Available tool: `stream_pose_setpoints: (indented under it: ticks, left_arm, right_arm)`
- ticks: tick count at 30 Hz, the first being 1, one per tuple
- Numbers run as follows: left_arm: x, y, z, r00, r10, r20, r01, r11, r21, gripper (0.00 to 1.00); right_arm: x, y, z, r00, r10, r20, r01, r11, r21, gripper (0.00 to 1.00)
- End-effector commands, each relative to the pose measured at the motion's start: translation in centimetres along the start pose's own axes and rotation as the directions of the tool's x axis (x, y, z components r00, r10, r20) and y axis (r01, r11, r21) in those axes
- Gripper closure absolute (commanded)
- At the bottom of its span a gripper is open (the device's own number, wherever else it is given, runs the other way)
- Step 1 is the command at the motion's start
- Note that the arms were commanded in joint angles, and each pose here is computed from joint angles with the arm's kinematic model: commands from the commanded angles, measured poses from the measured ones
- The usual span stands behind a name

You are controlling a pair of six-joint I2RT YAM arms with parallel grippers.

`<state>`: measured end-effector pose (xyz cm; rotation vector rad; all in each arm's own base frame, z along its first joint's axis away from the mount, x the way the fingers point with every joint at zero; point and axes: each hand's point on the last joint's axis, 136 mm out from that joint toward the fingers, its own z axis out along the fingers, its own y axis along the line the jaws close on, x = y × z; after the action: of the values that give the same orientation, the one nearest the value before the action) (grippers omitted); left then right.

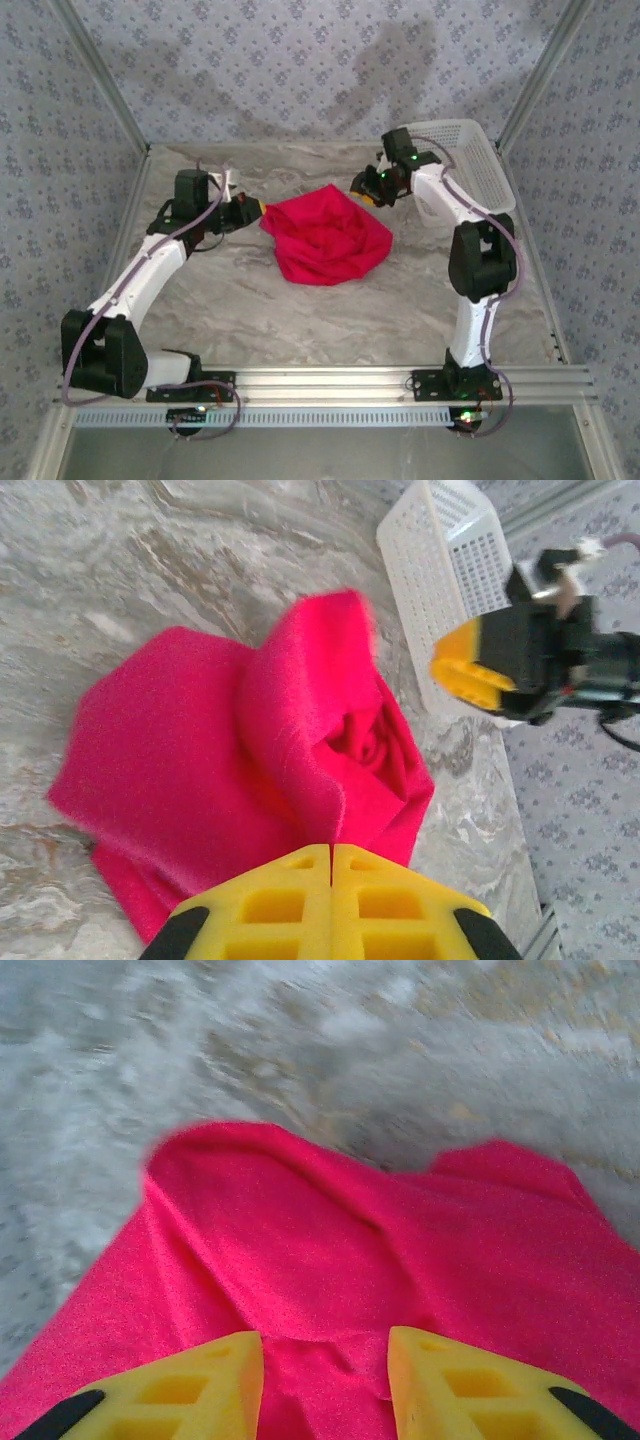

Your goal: Fold the inside-out t-shirt

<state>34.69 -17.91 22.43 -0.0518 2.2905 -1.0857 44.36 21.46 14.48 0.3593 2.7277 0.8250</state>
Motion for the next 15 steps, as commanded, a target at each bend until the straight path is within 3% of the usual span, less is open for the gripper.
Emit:
stream_pose_setpoints:
  ticks: [1,4,9,12,15]
  left_arm:
    - [-0.7,-0.7,0.1,1.0,0.015,0.026,-0.015,1.0,0.017,1.0]
    - [-0.8,-0.5,0.1,0.999,0.024,0.028,-0.024,1.0,0.002,1.0]
    - [-1.0,-0.3,-0.6,0.999,0.028,0.027,-0.028,0.999,-0.021,1.0]
    - [-1.3,-0.3,-1.4,0.999,0.027,0.045,-0.026,0.999,-0.026,1.0]
    - [-1.3,-0.3,-2.0,0.998,0.026,0.055,-0.024,0.999,-0.024,1.0]
  right_arm:
    - [2.1,4.3,-3.2,0.98,-0.17,0.101,0.168,0.985,0.023,0.45]
    - [5.2,7.1,-1.8,0.948,-0.303,0.094,0.305,0.952,-0.009,0.35]
    - [9.2,8.2,3.0,0.922,-0.388,0.0,0.387,0.921,-0.031,0.3]
    - [10.3,8.8,5.5,0.927,-0.373,-0.035,0.37,0.927,-0.069,0.29]
    - [8.6,8.9,7.7,0.935,-0.354,-0.009,0.354,0.935,-0.016,0.28]
